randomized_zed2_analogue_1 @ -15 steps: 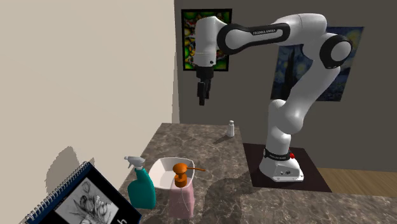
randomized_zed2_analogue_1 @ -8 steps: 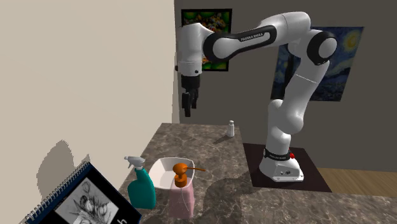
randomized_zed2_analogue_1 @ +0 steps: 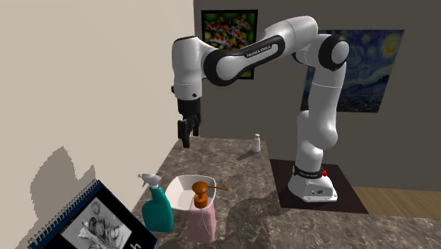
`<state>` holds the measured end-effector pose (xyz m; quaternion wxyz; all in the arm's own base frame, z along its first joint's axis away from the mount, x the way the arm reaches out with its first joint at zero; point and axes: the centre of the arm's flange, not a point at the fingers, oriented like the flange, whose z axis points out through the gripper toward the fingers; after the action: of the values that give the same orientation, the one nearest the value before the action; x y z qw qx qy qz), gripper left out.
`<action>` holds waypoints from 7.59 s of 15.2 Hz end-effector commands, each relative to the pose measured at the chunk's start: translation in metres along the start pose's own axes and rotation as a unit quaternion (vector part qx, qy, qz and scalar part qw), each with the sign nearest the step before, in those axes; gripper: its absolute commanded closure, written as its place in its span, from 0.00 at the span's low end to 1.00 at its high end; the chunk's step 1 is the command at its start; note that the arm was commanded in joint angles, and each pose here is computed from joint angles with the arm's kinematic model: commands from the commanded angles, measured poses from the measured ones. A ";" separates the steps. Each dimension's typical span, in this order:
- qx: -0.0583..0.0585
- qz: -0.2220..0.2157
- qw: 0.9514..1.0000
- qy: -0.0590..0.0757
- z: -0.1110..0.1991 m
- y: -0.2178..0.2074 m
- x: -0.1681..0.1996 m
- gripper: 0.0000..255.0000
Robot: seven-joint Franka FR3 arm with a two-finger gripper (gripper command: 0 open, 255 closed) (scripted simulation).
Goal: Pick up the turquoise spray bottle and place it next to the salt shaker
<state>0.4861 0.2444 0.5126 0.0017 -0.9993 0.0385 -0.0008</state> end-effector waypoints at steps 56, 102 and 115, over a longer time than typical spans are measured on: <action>0.000 -0.007 1.000 -0.004 -0.006 -0.136 0.077 1.00; 0.000 -0.007 1.000 -0.004 -0.166 0.249 -0.036 1.00; 0.000 -0.007 1.000 -0.004 -0.200 0.410 -0.083 1.00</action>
<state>0.3757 -0.1451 0.7079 0.0014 -0.9995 0.0318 0.0031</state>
